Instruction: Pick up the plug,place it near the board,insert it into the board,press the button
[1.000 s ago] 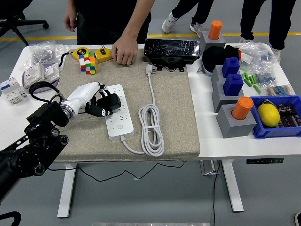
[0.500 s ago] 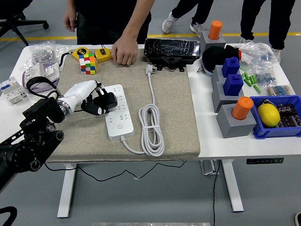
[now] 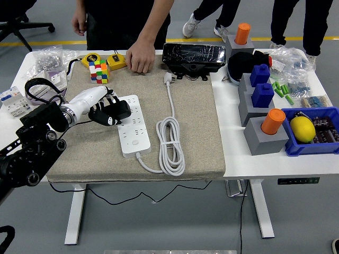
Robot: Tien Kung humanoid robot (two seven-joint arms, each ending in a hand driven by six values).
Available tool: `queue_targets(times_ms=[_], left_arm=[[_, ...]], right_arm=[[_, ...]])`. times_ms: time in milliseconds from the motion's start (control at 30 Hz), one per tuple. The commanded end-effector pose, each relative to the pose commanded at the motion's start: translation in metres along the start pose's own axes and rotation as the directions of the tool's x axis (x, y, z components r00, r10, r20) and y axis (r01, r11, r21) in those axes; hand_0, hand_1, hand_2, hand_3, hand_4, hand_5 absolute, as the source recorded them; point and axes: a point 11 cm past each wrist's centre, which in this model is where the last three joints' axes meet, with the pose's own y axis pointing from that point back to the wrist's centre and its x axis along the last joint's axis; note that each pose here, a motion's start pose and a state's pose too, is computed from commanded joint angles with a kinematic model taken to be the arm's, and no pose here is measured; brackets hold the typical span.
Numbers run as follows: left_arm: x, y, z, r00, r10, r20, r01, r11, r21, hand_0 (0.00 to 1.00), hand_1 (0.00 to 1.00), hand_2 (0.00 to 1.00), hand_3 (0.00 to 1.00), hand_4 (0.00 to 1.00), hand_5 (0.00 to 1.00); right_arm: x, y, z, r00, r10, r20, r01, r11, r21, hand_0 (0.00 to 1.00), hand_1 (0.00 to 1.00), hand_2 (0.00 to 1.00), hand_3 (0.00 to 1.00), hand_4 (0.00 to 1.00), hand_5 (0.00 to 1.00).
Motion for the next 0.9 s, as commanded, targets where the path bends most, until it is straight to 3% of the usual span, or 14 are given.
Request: queue_targets(times_ms=[167, 900], left_arm=[[-0.0052, 0.0007, -0.002, 1.0, -0.03, -0.005, 0.03, 1.0, 0.007, 0.302, 0.327, 0.289, 0.387, 0.73, 0.11], [-0.011, 0.0024, -0.0084, 0.999, -0.054, -0.007, 0.054, 0.998, 0.022, 0.307, 0.353, 0.308, 0.402, 0.735, 0.106]], right_arm=[[-0.0003, 0.0, 0.0009, 1.0, 0.0, 0.001, 0.0, 1.0, -0.001, 0.778, 0.76, 0.759, 0.778, 0.998, 0.998], [0.0009, -0.0001, 0.0012, 1.0, 0.003, -0.001, -0.003, 1.0, -0.004, 0.776, 0.759, 0.759, 0.778, 0.998, 0.998]])
